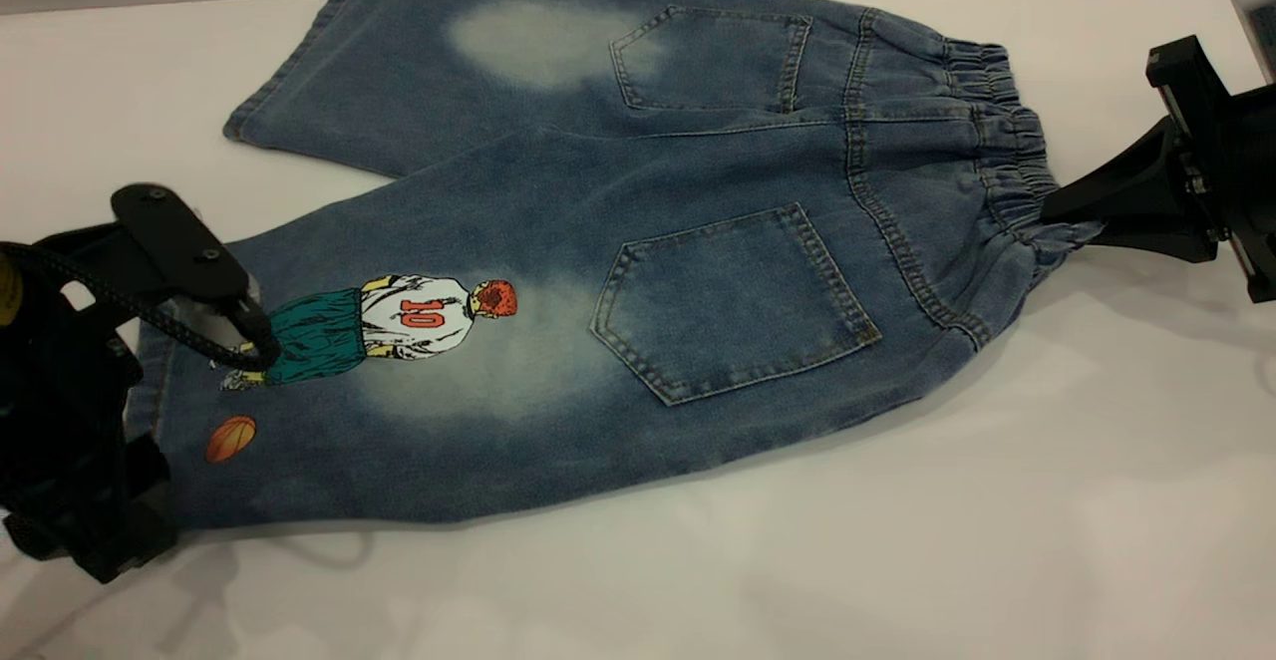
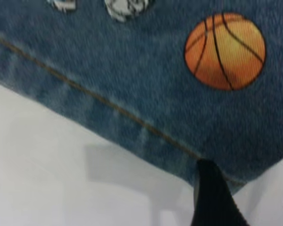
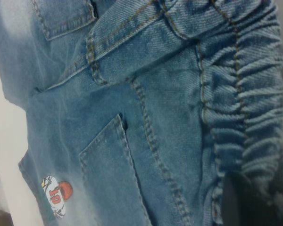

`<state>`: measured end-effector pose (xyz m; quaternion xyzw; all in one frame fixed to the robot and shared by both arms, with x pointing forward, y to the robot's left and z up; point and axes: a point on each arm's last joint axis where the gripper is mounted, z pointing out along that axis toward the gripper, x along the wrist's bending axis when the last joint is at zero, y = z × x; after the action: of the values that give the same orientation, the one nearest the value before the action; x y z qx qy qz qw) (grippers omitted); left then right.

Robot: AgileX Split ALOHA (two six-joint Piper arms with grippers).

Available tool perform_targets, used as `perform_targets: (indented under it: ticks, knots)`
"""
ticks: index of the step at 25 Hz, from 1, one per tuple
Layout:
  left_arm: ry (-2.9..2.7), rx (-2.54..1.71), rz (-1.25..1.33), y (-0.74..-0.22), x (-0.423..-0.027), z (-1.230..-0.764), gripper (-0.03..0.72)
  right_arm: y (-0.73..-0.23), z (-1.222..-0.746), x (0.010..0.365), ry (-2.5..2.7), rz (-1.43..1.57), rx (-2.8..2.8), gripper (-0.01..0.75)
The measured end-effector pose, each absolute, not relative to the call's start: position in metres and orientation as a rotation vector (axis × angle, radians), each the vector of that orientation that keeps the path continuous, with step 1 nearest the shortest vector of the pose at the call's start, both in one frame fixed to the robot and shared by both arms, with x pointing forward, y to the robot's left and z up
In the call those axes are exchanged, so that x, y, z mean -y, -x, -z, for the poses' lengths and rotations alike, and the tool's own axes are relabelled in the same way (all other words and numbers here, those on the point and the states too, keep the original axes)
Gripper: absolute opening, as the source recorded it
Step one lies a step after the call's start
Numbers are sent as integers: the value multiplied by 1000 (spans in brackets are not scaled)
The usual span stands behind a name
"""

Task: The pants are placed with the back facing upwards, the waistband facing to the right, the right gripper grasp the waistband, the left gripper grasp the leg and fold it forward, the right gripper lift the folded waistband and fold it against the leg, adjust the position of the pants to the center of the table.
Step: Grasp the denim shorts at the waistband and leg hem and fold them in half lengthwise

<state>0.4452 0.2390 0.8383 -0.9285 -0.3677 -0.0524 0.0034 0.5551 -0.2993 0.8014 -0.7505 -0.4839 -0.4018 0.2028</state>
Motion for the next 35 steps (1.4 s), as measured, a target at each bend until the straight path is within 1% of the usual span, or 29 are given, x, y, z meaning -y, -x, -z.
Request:
perform_targets:
  ticks: [17, 20, 25, 27, 35]
  knots:
    - [2932, 1126, 138, -446, -237, -821, 341, -555, -803, 298, 2072, 1134, 1347, 25]
    - [2931, 1117, 135, -446, -238, -821, 288, -555, -803, 298, 2063, 1141, 1344, 25]
    - [2913, 1145, 136, -446, -238, -821, 104, -555, -805, 297, 2049, 1150, 1337, 25]
    - [2904, 1145, 135, -445, -239, -821, 65, -555, -805, 297, 2049, 1150, 1337, 25]
    - [2809, 1176, 117, -441, -245, -826, 49, -554, -805, 296, 2047, 1138, 1310, 25]
